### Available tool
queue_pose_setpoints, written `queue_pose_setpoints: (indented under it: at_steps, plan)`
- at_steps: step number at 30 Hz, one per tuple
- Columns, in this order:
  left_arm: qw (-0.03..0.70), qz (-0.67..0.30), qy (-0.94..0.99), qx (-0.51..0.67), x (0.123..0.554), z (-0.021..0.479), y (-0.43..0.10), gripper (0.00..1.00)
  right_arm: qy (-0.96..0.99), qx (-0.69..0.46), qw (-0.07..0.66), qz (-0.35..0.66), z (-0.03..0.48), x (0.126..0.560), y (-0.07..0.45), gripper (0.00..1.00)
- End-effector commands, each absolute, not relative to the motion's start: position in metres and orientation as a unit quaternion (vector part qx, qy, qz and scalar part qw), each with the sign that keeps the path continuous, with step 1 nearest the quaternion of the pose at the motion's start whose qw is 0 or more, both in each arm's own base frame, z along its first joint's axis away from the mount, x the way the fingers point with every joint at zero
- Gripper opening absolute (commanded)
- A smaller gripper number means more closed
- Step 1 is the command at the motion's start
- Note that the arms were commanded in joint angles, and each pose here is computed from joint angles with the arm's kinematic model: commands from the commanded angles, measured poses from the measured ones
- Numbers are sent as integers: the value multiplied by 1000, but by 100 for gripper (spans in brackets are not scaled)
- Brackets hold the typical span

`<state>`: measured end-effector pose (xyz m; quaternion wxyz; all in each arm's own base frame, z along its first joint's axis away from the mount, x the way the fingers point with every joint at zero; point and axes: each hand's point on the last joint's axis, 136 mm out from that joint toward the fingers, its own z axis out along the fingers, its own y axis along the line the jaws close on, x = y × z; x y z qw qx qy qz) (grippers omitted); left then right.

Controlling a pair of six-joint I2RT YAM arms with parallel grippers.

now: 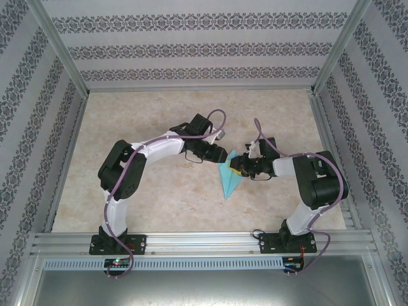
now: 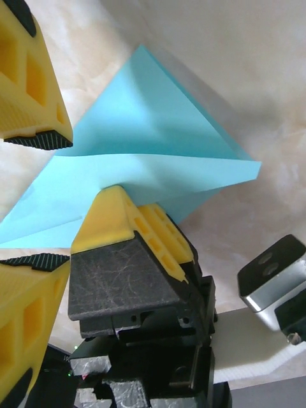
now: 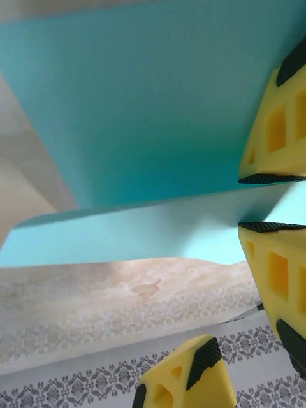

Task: Fold a paper plane with a square sheet of paper (pick it up from the middle)
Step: Turn over the paper at the center of the table.

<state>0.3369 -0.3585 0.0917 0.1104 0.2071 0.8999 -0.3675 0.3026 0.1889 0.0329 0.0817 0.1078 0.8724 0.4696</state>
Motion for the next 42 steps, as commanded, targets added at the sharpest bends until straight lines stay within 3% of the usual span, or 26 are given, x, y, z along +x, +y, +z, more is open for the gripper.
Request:
queue_pose_setpoints:
  at_steps: [1,7,14,20,25,42]
  plan:
    - [118,-351,908,199,333,98,-339,53,866,89,78,486,36,300,200,26]
    - [107,-354,912,178,314,94,-326,62,872,83,70,478,27,297,204,26]
    - [112,-387,905,139,307,97,-326,68,862,76,96,491,51,302,206,8]
    - [147,-438,883,78,311,122,-329,74,843,74,131,517,91,309,209,1]
    - [162,-479,862,29,311,145,-328,82,817,74,162,549,128,319,213,0]
    - [125,-549,825,-35,289,174,-339,83,765,73,215,602,197,330,217,0]
